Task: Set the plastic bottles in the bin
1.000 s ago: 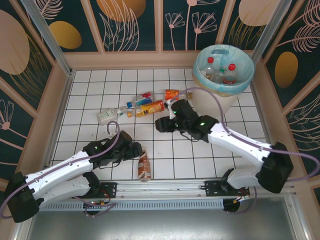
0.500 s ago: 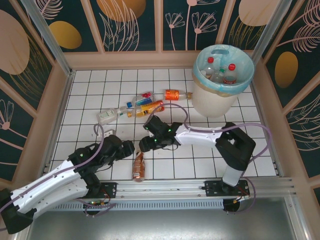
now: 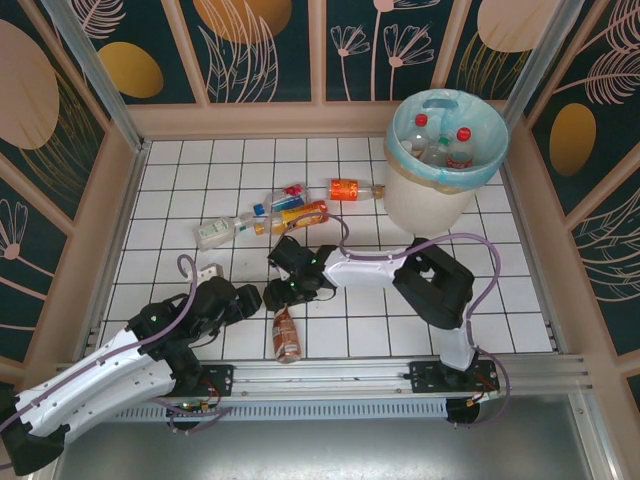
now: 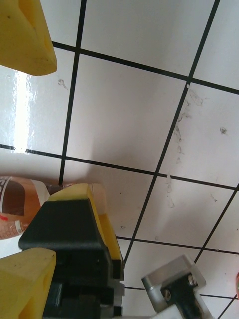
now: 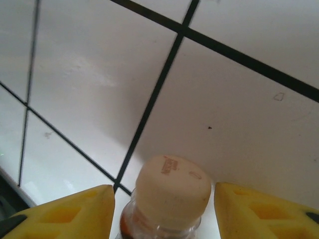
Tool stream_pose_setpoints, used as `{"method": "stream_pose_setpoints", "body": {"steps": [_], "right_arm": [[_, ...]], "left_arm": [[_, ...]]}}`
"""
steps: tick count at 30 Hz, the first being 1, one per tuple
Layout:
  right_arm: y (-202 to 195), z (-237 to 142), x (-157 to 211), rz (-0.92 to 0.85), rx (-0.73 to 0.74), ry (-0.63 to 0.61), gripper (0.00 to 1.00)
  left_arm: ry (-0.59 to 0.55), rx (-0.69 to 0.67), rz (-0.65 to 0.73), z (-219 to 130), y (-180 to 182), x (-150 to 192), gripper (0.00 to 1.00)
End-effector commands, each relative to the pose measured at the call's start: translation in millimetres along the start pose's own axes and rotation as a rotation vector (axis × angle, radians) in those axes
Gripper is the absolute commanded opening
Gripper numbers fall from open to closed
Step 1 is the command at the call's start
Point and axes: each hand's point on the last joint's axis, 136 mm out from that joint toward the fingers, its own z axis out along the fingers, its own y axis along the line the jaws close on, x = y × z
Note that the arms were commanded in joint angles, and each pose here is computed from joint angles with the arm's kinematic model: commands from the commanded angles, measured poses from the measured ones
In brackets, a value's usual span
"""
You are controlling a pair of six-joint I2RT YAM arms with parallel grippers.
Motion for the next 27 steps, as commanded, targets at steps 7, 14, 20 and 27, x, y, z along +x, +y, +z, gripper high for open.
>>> {"method": "stream_pose_setpoints", "body": {"steps": [7,14,20,27], "right_arm": [[-9.7,13.8,13.9,-0.048,0.110,0.094,0.42],[-0.7,-0.7,-4.0,-0.084,0.119,0.040,0.31],[27.4,-52.6,-43.0,-0.098,-0.013,-0.101,0.21],[30.1,-205.2,-118.4,-0.148,-0.074,-0.496,0.14]], "left_arm": [[-0.035,-0.032,0.026,-6.1,5.6,-7.2,0.90],[-0.048,-0.019,0.019,-8.6,1.5,-11.0,0.90],[-0.101,0.015,0.031,-19.5,-16.1,-27.7,0.90],[-0.303,0.143,0.103,-59.1,-79.4,-85.9,0.88]]}}
